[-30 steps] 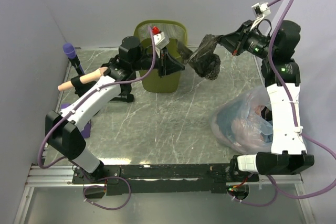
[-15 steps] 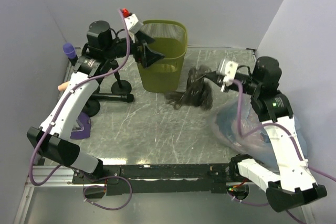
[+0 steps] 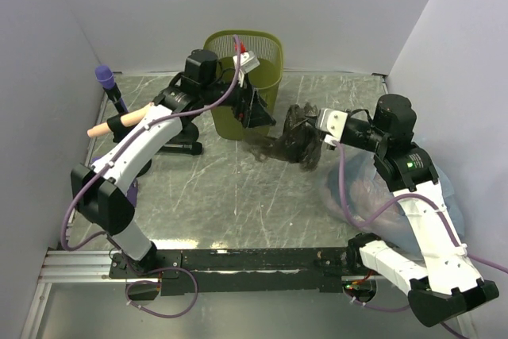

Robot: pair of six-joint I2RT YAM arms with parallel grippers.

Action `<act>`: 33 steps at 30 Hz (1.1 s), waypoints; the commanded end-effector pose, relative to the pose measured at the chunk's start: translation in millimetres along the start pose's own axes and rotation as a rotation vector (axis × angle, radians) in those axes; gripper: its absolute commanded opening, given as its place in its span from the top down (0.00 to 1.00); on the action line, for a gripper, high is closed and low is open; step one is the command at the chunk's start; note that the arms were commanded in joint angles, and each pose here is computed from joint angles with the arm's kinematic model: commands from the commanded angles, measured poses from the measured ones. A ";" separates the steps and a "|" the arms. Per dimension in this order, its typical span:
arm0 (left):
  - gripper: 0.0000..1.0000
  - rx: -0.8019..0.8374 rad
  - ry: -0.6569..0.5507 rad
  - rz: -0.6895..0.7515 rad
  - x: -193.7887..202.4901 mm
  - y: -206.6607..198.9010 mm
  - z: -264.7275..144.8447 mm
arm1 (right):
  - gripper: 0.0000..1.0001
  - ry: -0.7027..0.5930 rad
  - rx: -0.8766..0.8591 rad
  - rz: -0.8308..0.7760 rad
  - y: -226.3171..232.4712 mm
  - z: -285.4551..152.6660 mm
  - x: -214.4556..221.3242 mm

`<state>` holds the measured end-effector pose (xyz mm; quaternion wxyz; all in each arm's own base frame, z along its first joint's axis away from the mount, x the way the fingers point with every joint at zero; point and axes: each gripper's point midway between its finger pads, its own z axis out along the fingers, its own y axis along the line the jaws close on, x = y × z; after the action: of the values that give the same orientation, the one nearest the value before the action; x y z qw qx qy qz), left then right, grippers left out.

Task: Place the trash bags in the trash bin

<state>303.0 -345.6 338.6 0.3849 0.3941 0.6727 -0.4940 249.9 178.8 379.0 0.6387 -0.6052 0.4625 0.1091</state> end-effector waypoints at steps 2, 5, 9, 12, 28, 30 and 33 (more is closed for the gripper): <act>0.03 -0.012 0.005 0.030 -1.6 5.4 19.6 | 1.00 -0.068 0.040 -0.081 -15.6 1.6 -23.7; 0.03 0.019 -0.011 0.048 -1.5 2.0 40.0 | 1.00 -0.054 0.018 -0.091 -12.3 0.5 -23.3; 0.03 0.059 -0.034 0.089 -10.6 -6.6 63.1 | 1.00 -0.036 0.020 -0.093 -9.2 -2.3 -20.7; 0.06 0.123 -0.030 0.102 -6.9 -14.7 76.1 | 1.00 -0.031 0.017 -0.074 -5.8 -4.1 -19.9; 0.99 0.072 -0.114 0.191 -29.9 1.6 11.3 | 1.00 0.104 0.045 -0.065 10.3 -31.3 0.3; 0.99 0.031 -0.155 0.219 -42.3 3.0 -5.2 | 1.00 0.127 0.019 -0.101 25.4 -37.0 8.7; 0.99 0.031 -0.151 0.248 -44.2 -4.0 -14.8 | 1.00 0.154 -0.012 -0.131 40.4 -40.2 19.8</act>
<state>331.0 -351.4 331.9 0.4239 0.4141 0.6348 -0.4957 227.8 152.6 362.2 0.6232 -0.6111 0.4857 0.0468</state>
